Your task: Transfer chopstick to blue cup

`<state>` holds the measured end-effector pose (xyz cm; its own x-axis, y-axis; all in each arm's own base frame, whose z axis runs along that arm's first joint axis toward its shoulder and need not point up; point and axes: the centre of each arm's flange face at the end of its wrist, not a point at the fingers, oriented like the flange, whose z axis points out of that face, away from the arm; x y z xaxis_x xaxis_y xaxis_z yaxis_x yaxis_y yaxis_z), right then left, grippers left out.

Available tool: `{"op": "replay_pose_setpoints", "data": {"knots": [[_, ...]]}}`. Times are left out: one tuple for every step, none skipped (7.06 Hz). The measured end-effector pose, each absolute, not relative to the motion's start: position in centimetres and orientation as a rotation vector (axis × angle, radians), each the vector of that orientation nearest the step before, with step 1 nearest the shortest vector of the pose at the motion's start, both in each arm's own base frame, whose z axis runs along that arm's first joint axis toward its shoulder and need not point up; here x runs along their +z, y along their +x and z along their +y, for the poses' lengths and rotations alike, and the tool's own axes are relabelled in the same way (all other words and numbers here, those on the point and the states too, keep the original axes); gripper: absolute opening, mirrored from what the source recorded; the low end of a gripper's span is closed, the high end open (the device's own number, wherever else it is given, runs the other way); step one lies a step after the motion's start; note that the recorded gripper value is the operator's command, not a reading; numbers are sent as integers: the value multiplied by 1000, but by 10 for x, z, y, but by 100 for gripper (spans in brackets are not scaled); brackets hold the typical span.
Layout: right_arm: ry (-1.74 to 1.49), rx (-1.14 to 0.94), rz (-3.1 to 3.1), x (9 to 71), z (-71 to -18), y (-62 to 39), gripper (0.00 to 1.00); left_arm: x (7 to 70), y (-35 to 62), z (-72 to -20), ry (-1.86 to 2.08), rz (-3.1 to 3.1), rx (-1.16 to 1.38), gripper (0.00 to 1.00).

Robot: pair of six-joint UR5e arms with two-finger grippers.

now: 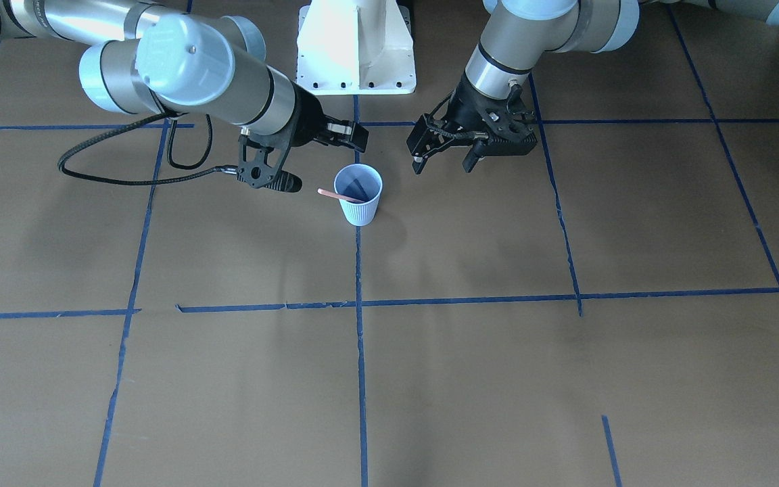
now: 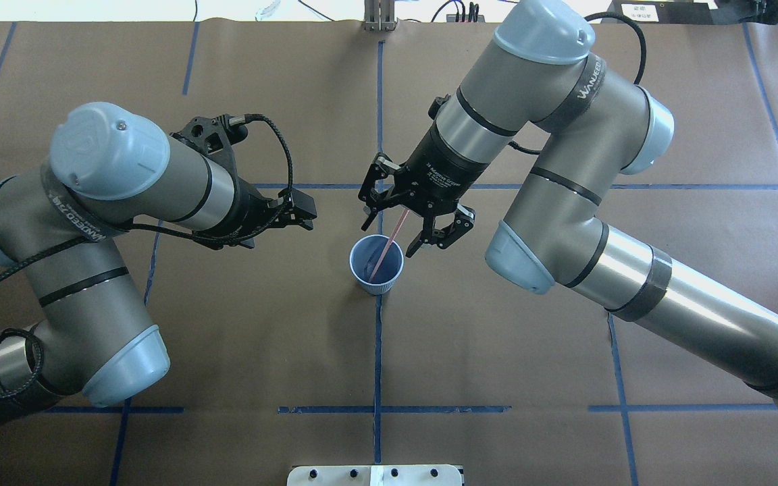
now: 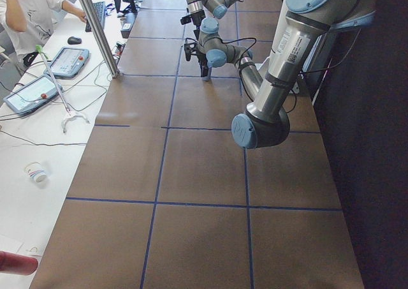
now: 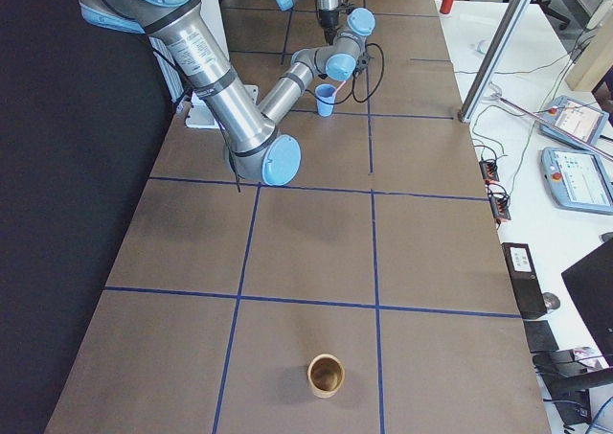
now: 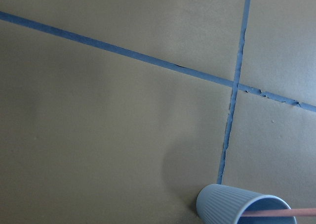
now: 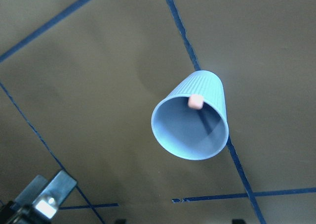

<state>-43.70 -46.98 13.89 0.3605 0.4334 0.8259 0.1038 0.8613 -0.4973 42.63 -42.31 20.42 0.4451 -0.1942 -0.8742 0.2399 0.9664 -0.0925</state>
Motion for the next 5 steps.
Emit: {"op": "replay_pose_setpoints", "data": {"knots": [[-471,266,-1232,150,-472,-383,100,208,422,-426,51,1070,-273,100],[-421,338,-1247,179,-474,-319,100,217,414,-432,55,1057,-286,100],[-368,402,-1242,216,-478,-264,100,230,401,-436,76,1040,-271,100],[-304,408,-1221,259,-479,-224,100,247,381,-437,113,1015,-226,100],[-230,368,-1185,310,-477,-190,100,270,357,-436,149,979,-181,100]]}}
